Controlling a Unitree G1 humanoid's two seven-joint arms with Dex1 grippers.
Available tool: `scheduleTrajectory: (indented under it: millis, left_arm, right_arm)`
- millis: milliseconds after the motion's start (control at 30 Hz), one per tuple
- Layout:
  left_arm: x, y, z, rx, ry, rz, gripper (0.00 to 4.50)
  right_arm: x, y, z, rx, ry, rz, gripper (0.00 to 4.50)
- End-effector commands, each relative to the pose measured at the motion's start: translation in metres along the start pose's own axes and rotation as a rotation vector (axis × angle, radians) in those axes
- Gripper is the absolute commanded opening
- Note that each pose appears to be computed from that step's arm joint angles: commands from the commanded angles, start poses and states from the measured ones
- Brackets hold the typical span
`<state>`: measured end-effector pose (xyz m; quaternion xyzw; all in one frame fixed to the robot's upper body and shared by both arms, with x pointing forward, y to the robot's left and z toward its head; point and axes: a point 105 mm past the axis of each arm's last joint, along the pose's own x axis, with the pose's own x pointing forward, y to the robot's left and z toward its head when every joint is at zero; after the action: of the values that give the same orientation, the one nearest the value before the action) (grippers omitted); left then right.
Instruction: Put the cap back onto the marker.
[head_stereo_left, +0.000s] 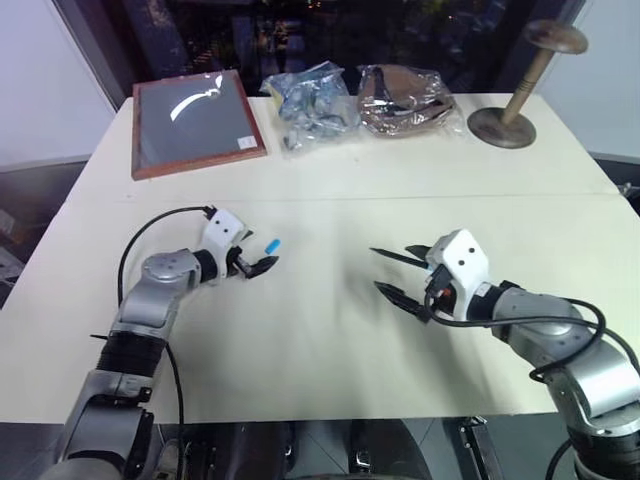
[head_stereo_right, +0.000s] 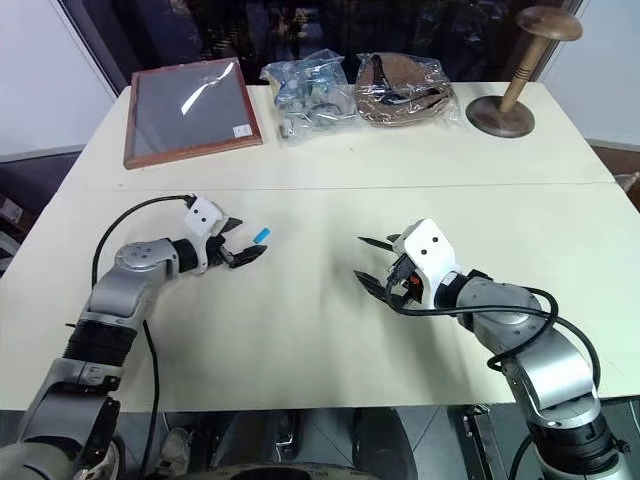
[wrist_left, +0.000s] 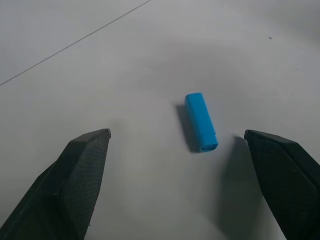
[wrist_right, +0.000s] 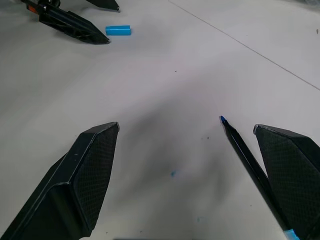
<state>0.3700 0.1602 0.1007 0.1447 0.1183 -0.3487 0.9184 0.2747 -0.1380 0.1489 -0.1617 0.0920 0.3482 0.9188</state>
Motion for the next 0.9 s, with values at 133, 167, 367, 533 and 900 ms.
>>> scheduleTrajectory:
  millis: [133,167,367,533,900]
  left_arm:
    - [0.004,0.004,0.008,0.029,-0.013,0.036,4.5]
    - [0.005,0.005,0.008,0.029,-0.014,0.039,4.5]
    - [0.009,0.005,0.011,0.026,-0.022,0.037,2.07]
    - [0.011,0.005,0.011,0.022,-0.02,0.031,0.07]
    - [-0.008,-0.001,0.011,0.053,-0.027,-0.059,0.07]
  right_arm:
    - [-0.001,0.004,0.011,-0.023,-0.04,0.002,4.45]
    - [-0.001,0.004,0.011,-0.023,-0.041,0.001,4.45]
    - [-0.001,0.005,0.013,-0.021,-0.045,-0.008,4.5]
    - [-0.002,0.004,0.012,-0.02,-0.045,-0.017,4.5]
    - [0.0,0.002,0.009,-0.021,-0.034,0.001,4.5]
